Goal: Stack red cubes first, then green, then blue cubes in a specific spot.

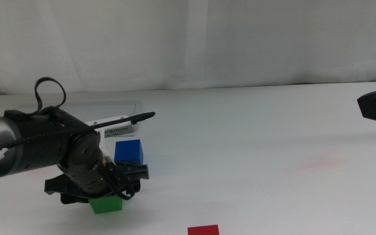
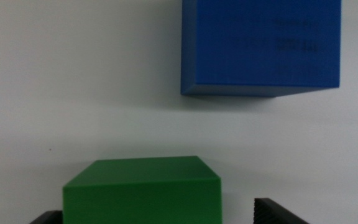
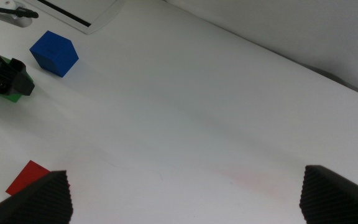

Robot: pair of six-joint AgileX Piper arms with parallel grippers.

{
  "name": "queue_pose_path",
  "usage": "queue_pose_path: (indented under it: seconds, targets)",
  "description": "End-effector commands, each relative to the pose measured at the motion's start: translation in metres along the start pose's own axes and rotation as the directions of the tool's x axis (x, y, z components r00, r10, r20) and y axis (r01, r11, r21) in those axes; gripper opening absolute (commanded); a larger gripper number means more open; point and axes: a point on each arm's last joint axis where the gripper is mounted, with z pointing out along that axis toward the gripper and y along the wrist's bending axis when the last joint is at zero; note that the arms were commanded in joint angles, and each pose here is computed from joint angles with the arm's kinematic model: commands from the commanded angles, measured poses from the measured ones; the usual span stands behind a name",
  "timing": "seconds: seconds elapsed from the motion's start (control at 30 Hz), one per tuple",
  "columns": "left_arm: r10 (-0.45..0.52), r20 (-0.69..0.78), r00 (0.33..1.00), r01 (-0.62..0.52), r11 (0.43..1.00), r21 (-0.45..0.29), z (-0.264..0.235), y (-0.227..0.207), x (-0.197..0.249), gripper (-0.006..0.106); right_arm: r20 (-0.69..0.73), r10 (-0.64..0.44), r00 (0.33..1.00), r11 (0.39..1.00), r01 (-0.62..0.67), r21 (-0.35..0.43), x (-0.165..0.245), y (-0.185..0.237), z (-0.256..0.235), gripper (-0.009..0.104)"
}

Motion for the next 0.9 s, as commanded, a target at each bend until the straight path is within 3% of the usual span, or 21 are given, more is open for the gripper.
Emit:
queue_pose_path:
  seconds: [0.0, 0.1, 0.2, 0.4, 0.63, 0.87]
  targets:
    - [-0.009, 0.005, 1.0, 0.009, 1.0, 0.005, 0.0, -0.003, -0.001, 0.073, 0.014, 0.004, 1.0, 1.0, -0.004, -0.002, -0.001, 0.0, -0.002, 0.102]
    - [-0.008, 0.012, 1.0, 0.008, 1.0, 0.01, 0.0, -0.003, -0.001, 0.067, 0.014, 0.004, 1.0, 1.0, -0.004, -0.002, -0.001, 0.0, -0.002, 0.102]
    - [-0.008, 0.014, 1.0, 0.008, 1.0, 0.012, 0.0, -0.003, -0.002, 0.052, 0.015, 0.006, 1.0, 1.0, -0.006, -0.005, -0.001, 0.0, -0.002, 0.102]
    - [0.004, 0.012, 1.0, -0.004, 1.0, 0.009, 0.003, -0.003, -0.001, -0.003, 0.016, 0.008, 1.0, 1.0, -0.007, -0.008, -0.001, 0.001, -0.002, 0.102]
    - [0.072, 0.046, 0.996, -0.073, 0.997, 0.026, -0.008, -0.004, -0.004, -0.003, 0.016, 0.008, 1.0, 1.0, -0.007, -0.008, -0.001, 0.001, -0.002, 0.102]
    - [0.135, 0.118, 0.984, -0.142, 0.989, 0.051, -0.063, -0.011, -0.008, -0.003, 0.016, 0.008, 1.0, 1.0, -0.007, -0.008, -0.001, 0.001, -0.002, 0.102]
